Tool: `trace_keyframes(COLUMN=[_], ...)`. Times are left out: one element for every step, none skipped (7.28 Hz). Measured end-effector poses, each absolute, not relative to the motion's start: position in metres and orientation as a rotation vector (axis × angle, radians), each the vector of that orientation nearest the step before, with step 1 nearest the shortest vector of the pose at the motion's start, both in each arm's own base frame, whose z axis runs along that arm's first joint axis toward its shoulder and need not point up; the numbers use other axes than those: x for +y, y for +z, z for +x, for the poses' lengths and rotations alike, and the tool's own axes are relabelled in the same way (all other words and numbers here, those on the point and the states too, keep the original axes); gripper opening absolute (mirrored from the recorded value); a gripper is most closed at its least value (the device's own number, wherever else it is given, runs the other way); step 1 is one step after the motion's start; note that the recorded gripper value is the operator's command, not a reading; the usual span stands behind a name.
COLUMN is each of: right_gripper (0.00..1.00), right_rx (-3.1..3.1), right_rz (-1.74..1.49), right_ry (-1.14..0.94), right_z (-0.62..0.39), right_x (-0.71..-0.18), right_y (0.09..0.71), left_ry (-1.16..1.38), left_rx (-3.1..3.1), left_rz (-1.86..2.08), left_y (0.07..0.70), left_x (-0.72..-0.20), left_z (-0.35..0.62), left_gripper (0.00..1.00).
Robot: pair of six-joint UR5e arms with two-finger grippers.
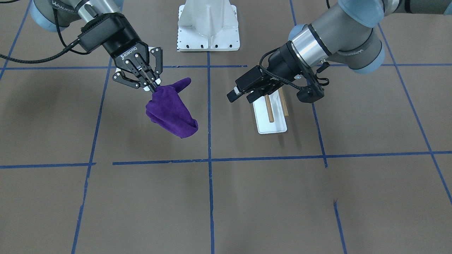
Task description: Hang towel on rack
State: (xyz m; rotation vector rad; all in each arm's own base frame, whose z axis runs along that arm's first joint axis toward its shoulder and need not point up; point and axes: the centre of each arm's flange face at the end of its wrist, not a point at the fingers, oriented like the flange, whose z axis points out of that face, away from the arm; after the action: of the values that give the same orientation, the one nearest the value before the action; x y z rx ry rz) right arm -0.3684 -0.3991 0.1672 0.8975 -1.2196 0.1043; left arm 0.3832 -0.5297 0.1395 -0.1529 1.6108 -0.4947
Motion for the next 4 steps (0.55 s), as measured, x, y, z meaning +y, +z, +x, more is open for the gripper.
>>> trace_keyframes(right_gripper=[0.00, 0.00, 0.00, 0.00], right_rx=[-1.221, -1.222, -1.222, -1.224], right_rz=[0.908, 0.914, 0.917, 0.920], right_ry=[0.112, 0.116, 0.118, 0.120], right_z=[-0.376, -0.381, -0.383, -0.384], right_x=[-0.389, -0.384, -0.381, -0.379], right_y=[0.165, 0.163, 0.162, 0.161], left_ry=[-0.510, -0.518, -0.518, -0.512], left_rx=[1.613, 1.616, 1.619, 1.621], left_rz=[-0.163, -0.172, -0.180, -0.187], left_y=[0.134, 0.127, 0.122, 0.118], left_x=[-0.534, -0.536, -0.536, -0.534], left_z=[0.388, 0.392, 0.397, 0.403], left_gripper=[1.00, 1.00, 1.00, 0.99])
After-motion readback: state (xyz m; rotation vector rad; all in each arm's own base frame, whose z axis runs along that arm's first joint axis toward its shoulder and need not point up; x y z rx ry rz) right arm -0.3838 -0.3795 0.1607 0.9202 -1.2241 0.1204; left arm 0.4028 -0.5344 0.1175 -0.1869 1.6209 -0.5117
